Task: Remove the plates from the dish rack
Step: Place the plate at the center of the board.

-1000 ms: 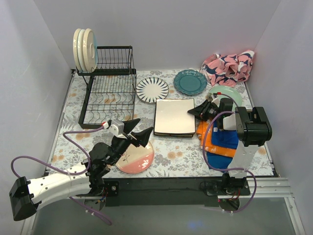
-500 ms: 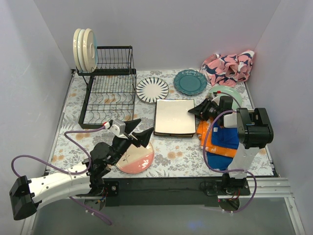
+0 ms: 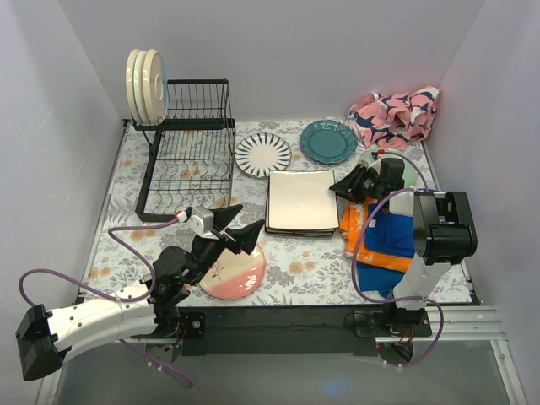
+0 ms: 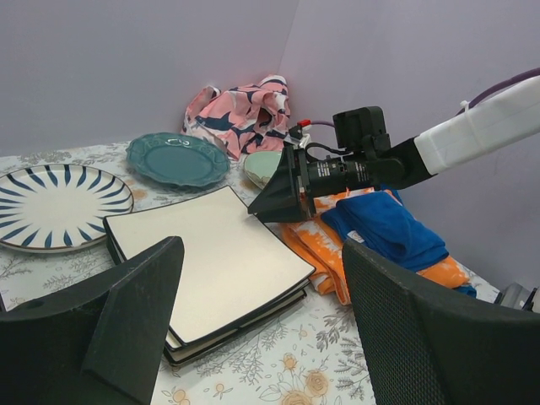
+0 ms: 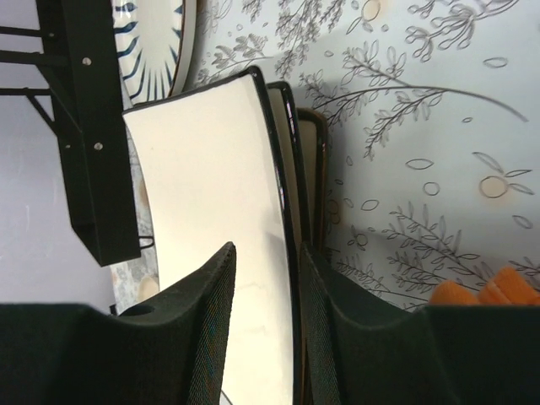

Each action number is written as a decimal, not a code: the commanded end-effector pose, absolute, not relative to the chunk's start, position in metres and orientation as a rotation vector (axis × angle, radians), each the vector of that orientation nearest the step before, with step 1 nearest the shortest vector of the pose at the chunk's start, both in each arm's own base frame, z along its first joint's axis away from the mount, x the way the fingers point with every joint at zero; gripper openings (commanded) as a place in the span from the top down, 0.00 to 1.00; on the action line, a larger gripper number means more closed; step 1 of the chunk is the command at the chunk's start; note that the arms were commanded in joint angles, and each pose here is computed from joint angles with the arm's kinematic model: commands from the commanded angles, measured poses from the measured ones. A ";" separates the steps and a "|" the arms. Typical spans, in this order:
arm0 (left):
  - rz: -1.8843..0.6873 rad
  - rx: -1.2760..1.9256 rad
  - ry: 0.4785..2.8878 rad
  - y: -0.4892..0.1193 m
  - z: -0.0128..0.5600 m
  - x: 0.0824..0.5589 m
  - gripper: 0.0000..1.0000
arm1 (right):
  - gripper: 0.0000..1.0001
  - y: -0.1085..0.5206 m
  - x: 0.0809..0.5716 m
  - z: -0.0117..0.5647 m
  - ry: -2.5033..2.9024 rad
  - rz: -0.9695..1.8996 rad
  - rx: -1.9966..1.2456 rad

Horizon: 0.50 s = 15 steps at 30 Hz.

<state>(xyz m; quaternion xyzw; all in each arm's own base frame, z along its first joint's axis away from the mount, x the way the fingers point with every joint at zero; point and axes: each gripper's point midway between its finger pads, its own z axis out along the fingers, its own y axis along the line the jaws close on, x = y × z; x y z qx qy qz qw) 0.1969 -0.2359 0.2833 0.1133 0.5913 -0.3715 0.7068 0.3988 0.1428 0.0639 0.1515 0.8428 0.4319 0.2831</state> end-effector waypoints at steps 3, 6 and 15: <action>-0.822 0.268 1.309 -0.237 0.283 0.195 0.25 | 0.58 0.129 0.410 0.077 2.252 0.999 0.369; -0.824 0.267 1.307 -0.237 0.284 0.195 0.25 | 0.58 0.125 0.408 0.078 2.259 0.955 0.364; -0.827 0.268 1.308 -0.237 0.283 0.195 0.25 | 0.68 0.128 0.395 0.075 2.278 0.963 0.344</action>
